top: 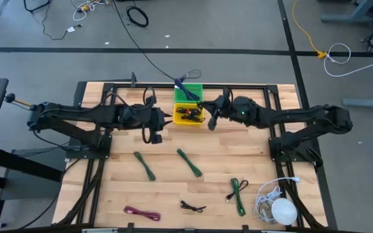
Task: Pick & Place USB Port
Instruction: Put the black charger cable into the yellow basket
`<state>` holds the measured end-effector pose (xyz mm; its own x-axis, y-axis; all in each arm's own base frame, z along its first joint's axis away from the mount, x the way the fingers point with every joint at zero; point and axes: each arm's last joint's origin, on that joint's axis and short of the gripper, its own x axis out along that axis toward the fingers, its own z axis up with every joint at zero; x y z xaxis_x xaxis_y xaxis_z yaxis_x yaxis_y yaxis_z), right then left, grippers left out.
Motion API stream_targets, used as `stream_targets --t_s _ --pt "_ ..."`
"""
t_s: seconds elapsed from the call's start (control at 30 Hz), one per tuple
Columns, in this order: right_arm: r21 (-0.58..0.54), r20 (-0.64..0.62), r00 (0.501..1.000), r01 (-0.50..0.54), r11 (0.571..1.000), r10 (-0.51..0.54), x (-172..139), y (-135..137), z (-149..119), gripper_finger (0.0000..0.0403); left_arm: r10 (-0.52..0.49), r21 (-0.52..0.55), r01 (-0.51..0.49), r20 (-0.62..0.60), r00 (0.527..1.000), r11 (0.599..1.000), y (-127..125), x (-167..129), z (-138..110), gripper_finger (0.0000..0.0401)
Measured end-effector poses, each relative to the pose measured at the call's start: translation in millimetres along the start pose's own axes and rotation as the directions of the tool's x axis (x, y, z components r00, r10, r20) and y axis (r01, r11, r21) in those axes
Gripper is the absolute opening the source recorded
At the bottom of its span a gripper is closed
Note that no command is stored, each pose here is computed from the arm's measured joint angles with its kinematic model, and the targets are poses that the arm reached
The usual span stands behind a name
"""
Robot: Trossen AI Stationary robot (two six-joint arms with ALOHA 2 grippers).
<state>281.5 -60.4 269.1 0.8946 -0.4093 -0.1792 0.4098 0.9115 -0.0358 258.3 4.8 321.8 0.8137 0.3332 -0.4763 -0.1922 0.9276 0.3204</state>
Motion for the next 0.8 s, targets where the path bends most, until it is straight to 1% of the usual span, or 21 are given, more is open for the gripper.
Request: stream_targets --t_s 0.1,0.27,0.37,0.43,0.57,0.7,0.8 --pt "0.013 -0.053 0.999 -0.001 1.0 0.002 11 -15 -10 0.001 -0.007 0.0 0.007 -0.002 1.0 1.0 0 -1 -1 0.0096" --pt "0.001 -0.221 0.975 0.02 1.0 -0.019 37 -29 -29 0.001 -0.007 -0.002 0.007 0.005 1.0 1.0 0 -1 0 0.0096" --pt "-0.038 -0.286 0.958 0.022 0.999 -0.032 53 -29 -33 0.001 -0.007 -0.003 0.007 0.005 1.0 1.0 0 -1 0 0.0096" --pt "-0.064 -0.291 0.956 0.013 0.998 -0.031 64 -28 -33 0.001 -0.007 -0.003 0.007 0.006 1.0 1.0 0 -1 0 0.0096" --pt "-0.117 -0.363 0.931 -0.01 0.993 -0.033 81 -26 -42 0.001 -0.038 -0.003 0.038 0.012 0.999 0.999 -1 -1 0 0.0096" --pt "-0.149 -0.44 0.897 -0.032 0.988 -0.037 92 -25 -55 0.001 -0.068 -0.004 0.068 0.017 0.998 0.998 -2 -1 1 0.0096" --pt "-0.157 -0.48 0.877 -0.043 0.987 -0.038 95 -24 -63 0.001 -0.072 -0.003 0.072 0.018 0.997 0.997 -3 -2 1 0.0096"
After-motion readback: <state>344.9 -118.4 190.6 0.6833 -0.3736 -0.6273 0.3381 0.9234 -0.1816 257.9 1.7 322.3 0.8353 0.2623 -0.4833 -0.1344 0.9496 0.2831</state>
